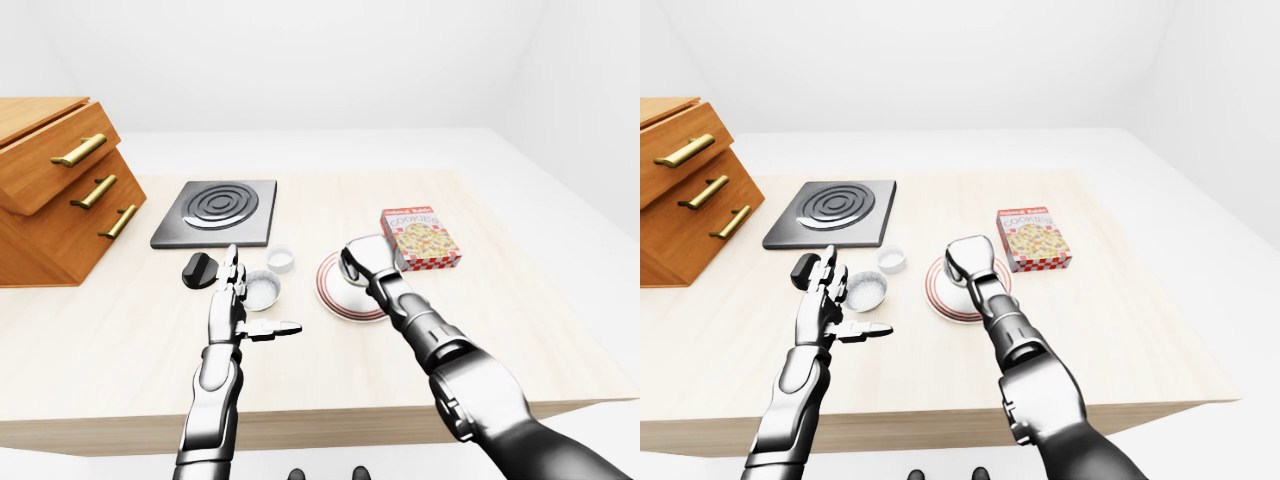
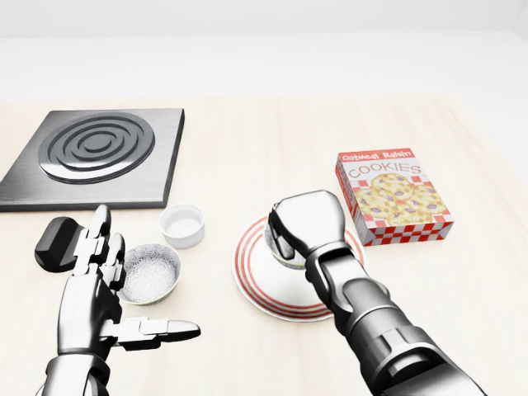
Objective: Pick the akita bowl next to the plate and place it on the plate.
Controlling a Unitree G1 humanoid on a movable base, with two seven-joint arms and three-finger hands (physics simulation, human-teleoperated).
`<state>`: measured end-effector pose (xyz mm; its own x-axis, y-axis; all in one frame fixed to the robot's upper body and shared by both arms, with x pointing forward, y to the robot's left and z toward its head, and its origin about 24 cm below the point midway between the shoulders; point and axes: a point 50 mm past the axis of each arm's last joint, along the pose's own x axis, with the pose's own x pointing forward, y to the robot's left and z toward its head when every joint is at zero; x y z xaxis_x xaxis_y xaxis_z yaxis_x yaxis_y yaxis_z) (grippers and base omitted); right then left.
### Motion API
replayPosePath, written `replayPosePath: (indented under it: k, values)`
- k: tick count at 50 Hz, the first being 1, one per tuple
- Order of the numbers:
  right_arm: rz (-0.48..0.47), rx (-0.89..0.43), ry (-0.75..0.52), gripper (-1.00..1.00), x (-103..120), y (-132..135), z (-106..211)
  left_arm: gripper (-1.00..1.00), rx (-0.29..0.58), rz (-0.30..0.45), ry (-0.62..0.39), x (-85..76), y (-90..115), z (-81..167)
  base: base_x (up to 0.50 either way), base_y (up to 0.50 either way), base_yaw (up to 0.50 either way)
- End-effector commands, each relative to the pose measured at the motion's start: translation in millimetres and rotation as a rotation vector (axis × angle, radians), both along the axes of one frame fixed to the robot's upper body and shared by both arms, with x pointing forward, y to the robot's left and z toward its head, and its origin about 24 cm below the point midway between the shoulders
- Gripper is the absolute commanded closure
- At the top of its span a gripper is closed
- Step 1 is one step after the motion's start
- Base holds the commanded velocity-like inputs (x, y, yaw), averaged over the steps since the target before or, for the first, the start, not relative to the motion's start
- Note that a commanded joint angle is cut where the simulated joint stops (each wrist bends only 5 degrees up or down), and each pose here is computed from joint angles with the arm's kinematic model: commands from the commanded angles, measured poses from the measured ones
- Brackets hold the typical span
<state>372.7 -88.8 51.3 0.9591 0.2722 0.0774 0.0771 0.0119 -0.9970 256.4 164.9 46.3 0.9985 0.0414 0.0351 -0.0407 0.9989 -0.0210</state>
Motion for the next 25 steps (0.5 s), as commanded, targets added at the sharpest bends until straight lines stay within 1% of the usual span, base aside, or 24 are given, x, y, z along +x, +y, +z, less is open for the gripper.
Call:
replayPosePath:
  k: [1,25]
  values:
    - [-0.009,0.015,0.022,1.0,-0.3,1.0,-2.3,-1.0,-0.001,0.0,0.0,0.6,0.3,-1.5,0.0,0.0,0.0]
    - [-0.03,0.019,0.062,1.0,-2.0,-3.4,-8.9,-1.0,-0.001,0.0,0.0,-0.9,-0.1,0.7,0.0,0.0,0.0]
